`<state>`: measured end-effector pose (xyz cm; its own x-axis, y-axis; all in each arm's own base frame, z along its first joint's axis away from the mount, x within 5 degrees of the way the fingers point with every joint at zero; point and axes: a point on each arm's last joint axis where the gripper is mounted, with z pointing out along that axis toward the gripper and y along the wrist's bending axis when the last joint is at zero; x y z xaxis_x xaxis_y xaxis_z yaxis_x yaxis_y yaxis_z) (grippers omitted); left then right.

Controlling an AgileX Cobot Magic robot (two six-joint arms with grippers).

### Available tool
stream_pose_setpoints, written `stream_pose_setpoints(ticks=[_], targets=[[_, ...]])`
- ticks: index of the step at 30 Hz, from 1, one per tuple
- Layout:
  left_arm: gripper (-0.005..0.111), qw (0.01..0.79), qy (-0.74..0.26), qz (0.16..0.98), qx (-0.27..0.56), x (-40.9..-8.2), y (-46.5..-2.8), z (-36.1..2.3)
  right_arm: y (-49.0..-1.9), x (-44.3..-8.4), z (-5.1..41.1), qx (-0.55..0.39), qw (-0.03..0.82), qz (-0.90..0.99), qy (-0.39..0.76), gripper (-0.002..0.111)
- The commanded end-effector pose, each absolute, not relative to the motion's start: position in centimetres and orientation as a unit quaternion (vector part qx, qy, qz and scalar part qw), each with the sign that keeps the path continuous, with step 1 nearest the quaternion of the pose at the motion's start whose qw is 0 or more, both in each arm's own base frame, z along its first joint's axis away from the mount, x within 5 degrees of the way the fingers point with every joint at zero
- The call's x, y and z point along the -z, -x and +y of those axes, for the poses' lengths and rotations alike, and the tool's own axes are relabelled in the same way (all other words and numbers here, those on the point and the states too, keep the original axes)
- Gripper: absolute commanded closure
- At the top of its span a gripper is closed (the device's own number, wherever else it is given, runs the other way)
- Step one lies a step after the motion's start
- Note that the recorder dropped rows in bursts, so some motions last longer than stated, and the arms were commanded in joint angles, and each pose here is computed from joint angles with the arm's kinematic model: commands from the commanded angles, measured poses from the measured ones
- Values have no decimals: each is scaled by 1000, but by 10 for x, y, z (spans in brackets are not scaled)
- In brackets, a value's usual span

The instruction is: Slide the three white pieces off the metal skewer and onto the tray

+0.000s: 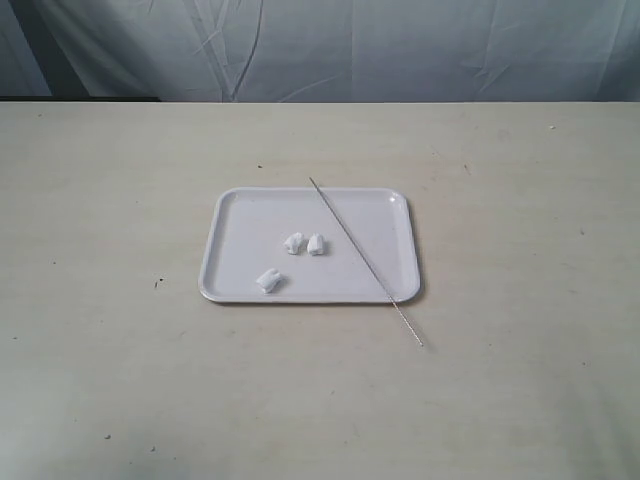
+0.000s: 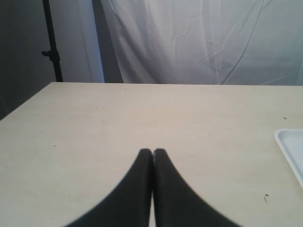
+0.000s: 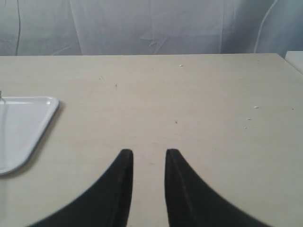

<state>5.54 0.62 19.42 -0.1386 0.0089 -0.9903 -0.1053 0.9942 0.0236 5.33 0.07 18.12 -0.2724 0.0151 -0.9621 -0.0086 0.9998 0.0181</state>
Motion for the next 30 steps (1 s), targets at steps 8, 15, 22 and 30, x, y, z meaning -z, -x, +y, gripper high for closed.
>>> stream_pose_setpoints(ticks=[8, 15, 22, 30], targets=[[107, 654, 22, 754, -53, -193, -55, 6, -53, -181, 1, -9, 603, 797, -2, 84], [107, 654, 22, 754, -53, -193, -55, 6, -53, -181, 1, -9, 603, 797, -2, 84], [107, 654, 22, 754, -53, -193, -55, 6, -53, -181, 1, -9, 603, 797, -2, 84], [107, 655, 22, 753, -53, -193, -55, 6, -53, -181, 1, -11, 603, 797, -3, 84]])
